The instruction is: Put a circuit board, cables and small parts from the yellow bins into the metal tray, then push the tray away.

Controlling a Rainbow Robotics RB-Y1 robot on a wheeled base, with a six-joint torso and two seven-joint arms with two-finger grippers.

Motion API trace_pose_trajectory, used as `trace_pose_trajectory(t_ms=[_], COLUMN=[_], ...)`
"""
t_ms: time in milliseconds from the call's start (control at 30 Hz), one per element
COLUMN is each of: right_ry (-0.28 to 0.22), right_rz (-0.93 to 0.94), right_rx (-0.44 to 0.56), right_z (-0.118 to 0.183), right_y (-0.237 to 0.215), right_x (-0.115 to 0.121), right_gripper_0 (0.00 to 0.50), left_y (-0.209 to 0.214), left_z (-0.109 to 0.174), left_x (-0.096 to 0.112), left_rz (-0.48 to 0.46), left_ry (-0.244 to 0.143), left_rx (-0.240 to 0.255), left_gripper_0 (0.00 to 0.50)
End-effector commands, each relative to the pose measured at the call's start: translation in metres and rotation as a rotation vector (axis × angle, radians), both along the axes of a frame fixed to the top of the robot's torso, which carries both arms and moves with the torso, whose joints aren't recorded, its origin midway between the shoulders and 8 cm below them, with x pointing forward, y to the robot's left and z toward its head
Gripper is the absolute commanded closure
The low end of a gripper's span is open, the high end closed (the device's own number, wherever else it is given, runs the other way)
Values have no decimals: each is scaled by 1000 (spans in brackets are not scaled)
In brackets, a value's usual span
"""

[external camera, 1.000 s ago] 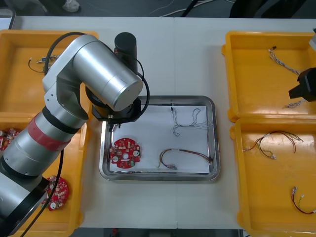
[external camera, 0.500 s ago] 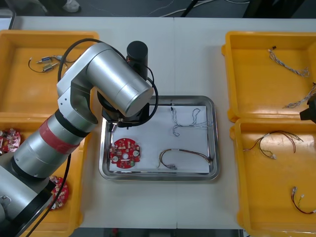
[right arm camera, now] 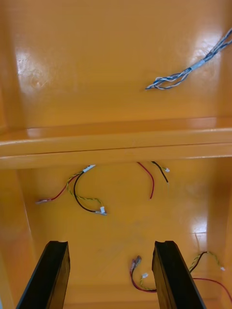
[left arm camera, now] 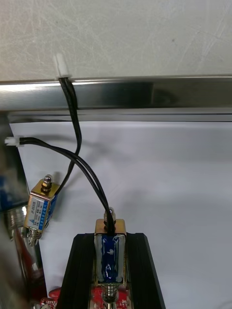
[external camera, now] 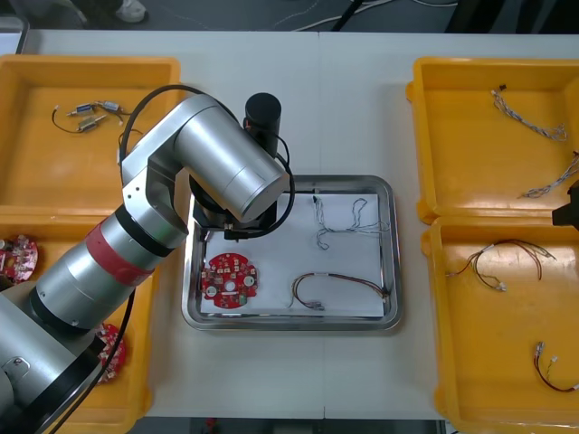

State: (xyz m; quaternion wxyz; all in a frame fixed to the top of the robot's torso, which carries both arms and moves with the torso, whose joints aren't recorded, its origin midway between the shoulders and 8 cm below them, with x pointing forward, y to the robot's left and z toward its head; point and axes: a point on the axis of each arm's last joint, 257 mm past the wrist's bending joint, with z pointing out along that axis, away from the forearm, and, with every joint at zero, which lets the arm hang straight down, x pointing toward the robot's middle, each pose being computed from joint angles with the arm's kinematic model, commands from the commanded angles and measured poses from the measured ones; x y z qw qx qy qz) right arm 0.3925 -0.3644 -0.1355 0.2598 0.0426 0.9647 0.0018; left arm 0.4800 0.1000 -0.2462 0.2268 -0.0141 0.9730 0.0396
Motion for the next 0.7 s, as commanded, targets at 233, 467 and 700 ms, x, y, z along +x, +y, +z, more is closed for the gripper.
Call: trace_pose_trajectory(t_ms=[233,467,700], right_ry=[-37,-26,-13], right_rz=[-131,-128,-86], right_rx=[12,14,12], right_z=[8,5,2], right_y=[-34,-36,-30], right_x=[-9,-9,-10], right_gripper_0=[0,0,0], left_y=[-39,-31,-22], left_z=[14,16,10], left_x=[8,11,7], left_rz=[-79,-106,-118], left_ry=[-55,-39,-36], left_rx=[-51,-74,-83], left_gripper_0=[500,500,500])
